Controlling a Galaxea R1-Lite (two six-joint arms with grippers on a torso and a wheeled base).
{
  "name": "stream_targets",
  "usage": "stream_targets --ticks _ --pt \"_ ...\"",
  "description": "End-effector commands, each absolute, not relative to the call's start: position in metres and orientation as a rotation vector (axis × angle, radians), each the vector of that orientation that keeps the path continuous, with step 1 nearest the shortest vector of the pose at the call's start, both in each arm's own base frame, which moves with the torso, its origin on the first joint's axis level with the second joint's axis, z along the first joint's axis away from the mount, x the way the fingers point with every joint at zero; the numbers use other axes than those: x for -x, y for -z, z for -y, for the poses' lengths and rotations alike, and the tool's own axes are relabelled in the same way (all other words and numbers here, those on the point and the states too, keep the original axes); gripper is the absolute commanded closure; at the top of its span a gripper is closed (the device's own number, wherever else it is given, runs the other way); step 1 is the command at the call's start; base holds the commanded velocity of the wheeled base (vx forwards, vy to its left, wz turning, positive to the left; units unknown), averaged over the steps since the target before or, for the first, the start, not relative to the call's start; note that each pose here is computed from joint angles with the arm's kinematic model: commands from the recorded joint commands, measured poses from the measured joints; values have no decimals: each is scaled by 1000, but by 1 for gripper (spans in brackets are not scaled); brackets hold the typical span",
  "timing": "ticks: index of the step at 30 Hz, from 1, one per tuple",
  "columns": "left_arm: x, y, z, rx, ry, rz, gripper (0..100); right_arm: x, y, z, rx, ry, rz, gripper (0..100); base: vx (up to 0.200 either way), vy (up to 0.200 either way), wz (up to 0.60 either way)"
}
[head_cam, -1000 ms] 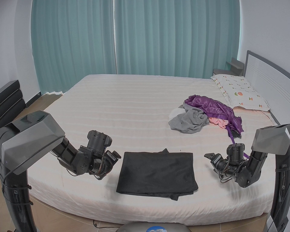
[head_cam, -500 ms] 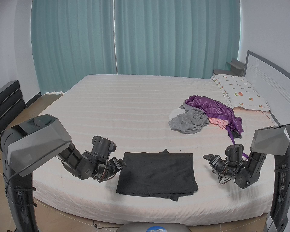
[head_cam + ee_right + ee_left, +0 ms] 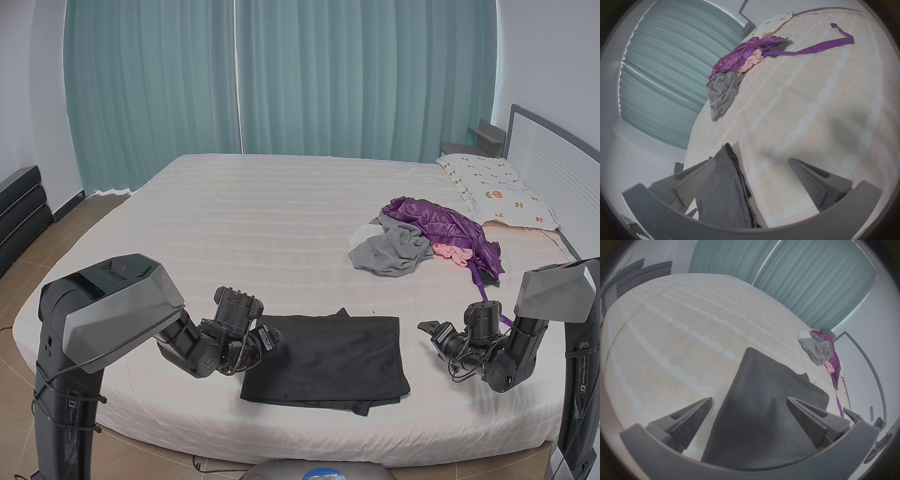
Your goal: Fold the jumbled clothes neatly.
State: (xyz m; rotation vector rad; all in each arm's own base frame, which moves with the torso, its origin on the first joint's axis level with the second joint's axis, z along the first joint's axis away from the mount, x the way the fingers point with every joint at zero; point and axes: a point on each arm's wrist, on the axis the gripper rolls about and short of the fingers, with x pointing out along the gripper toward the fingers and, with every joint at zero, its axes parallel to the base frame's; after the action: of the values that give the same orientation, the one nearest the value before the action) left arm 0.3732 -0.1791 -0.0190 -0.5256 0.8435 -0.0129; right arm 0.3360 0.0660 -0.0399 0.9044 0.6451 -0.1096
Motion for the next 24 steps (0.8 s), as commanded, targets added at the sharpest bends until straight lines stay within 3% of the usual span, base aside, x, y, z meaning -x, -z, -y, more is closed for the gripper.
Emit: stream_targets --ticks 1,5,6,24 --pt "-377 31 182 514 0 -849 0 -336 42 -67 -902 111 -652 0 0 0 0" --pt "-376 33 185 506 -8 -847 0 -336 42 -67 -902 111 -652 0 0 0 0" --pt "-376 34 185 505 -9 -847 100 -336 42 -67 -902 111 -652 0 0 0 0" --pt "-375 33 183 502 -76 -813 100 -336 42 -67 -902 110 -651 0 0 0 0"
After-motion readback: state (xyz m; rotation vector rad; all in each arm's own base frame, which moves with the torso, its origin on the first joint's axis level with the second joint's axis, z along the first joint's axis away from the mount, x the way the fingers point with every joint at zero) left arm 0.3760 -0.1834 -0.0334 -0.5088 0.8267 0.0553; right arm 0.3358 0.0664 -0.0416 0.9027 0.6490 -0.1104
